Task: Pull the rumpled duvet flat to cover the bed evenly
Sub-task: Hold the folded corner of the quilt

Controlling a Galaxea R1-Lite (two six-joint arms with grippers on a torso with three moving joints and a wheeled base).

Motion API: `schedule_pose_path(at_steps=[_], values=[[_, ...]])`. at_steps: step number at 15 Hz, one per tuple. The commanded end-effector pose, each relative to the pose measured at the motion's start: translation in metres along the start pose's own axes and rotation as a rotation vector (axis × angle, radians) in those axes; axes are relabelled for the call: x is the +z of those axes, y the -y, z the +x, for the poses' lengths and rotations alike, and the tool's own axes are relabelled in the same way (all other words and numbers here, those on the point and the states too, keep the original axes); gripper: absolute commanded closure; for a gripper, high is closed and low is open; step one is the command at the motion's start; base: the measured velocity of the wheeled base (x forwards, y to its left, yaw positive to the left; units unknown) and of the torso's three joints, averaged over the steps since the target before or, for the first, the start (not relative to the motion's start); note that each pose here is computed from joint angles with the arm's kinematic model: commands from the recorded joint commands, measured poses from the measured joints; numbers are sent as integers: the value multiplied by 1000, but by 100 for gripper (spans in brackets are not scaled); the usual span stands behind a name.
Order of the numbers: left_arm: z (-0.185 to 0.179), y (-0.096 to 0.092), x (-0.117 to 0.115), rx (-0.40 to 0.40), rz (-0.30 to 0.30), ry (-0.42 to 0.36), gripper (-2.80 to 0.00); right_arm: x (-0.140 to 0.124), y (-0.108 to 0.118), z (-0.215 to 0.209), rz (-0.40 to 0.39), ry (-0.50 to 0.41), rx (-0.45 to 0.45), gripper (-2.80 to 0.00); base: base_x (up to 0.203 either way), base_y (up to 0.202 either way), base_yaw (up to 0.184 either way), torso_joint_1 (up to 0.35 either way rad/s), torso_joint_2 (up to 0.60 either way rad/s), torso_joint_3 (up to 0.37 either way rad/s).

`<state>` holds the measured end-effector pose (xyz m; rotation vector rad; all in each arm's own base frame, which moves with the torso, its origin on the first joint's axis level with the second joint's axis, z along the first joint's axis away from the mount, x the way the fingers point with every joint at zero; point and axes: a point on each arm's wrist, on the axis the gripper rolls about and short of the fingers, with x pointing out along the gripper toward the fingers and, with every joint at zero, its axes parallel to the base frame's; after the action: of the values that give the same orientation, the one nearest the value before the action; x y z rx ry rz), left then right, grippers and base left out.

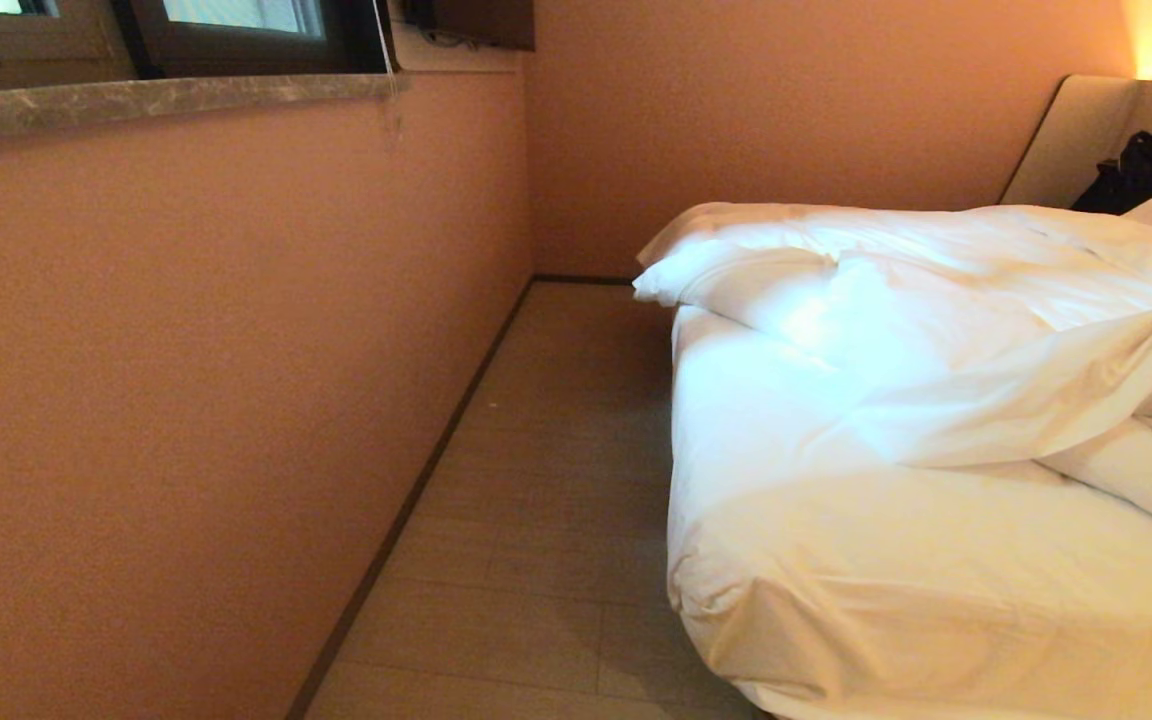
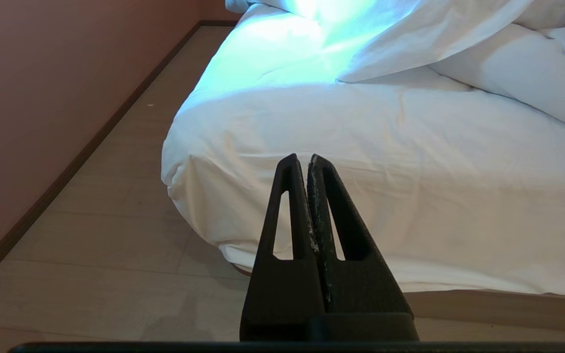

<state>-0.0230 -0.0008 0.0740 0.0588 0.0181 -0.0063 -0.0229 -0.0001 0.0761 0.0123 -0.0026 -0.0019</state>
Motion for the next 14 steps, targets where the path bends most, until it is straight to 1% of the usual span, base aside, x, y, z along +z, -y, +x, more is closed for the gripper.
schedule_pose_path(at_steps=[1,5,7,14], values=[[0,0,0,0,1,-2,0,0,0,0,0,0,2,0,0,0,0,0,0,0],[0,0,0,1,-6,2,0,0,0,0,0,1,0,0,0,0,0,0,0,0],[0,0,0,3,-9,1,0,0,0,0,0,1,0,0,-4,-67,-4,3,5,-1],[0,0,0,1,-3,0,0,0,0,0,0,1,0,0,0,-188,-1,2,1,3]])
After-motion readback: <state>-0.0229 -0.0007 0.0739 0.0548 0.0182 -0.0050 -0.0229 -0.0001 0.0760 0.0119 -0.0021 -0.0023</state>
